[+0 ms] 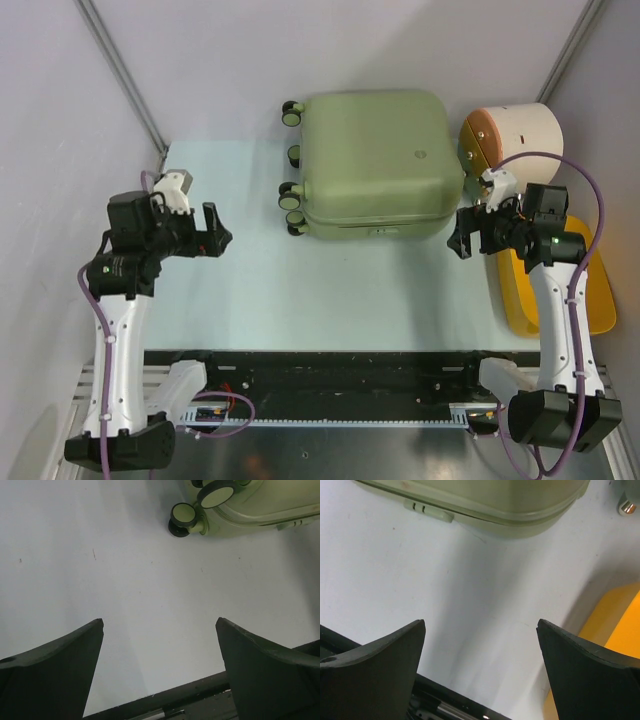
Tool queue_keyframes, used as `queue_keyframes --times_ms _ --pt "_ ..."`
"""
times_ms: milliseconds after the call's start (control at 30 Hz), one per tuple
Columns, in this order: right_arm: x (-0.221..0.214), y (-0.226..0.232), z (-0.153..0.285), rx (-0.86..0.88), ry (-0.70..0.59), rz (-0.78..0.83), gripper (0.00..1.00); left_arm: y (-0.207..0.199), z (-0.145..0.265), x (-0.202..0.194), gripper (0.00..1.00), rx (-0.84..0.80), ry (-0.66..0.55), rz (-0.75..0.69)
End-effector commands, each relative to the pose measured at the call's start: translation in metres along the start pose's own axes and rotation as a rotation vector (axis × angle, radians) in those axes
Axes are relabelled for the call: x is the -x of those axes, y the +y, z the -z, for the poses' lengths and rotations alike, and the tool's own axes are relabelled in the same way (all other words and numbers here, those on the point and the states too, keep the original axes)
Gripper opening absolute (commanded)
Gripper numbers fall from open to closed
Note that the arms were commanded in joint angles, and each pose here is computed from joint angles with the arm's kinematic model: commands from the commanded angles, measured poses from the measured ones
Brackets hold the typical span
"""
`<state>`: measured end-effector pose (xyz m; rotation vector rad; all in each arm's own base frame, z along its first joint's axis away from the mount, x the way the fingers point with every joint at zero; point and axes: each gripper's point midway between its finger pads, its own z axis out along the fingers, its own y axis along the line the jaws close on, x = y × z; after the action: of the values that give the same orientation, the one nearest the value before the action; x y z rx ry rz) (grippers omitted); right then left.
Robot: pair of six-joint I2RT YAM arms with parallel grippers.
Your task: Open, take out, and arrange the luggage
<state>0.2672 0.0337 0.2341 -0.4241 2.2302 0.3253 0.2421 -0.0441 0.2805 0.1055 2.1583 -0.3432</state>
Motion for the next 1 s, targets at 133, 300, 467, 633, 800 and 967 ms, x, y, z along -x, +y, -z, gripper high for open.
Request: queue_keyframes --times_ms 133,300,467,633,800,967 --pt "0.042 0.002 0.001 0.001 -0.134 -0.030 1.00 -0.026 -0.021 0.060 1.00 -0.241 -0.077 -0.509" --pt "0.044 -0.003 -0.002 -0.007 -0.139 -0.056 1.00 -0.037 -0.052 0.090 1.00 -0.247 -0.073 -0.843" --pt "0.043 -0.010 -0.004 -0.015 -0.128 -0.077 1.00 -0.056 -0.088 0.103 1.00 -0.366 -0.086 -1.018" --pt "0.042 -0.016 -0.008 -0.015 -0.120 -0.095 1.00 -0.070 -0.117 0.112 1.00 -0.458 -0.108 -1.116" --pt "0.040 -0.022 -0.011 -0.024 -0.107 -0.110 1.00 -0.088 -0.150 0.097 1.00 -0.530 -0.070 -1.225" --pt "0.038 -0.027 -0.013 -0.034 -0.098 -0.114 0.99 -0.092 -0.182 0.070 1.00 -0.575 0.008 -1.270"
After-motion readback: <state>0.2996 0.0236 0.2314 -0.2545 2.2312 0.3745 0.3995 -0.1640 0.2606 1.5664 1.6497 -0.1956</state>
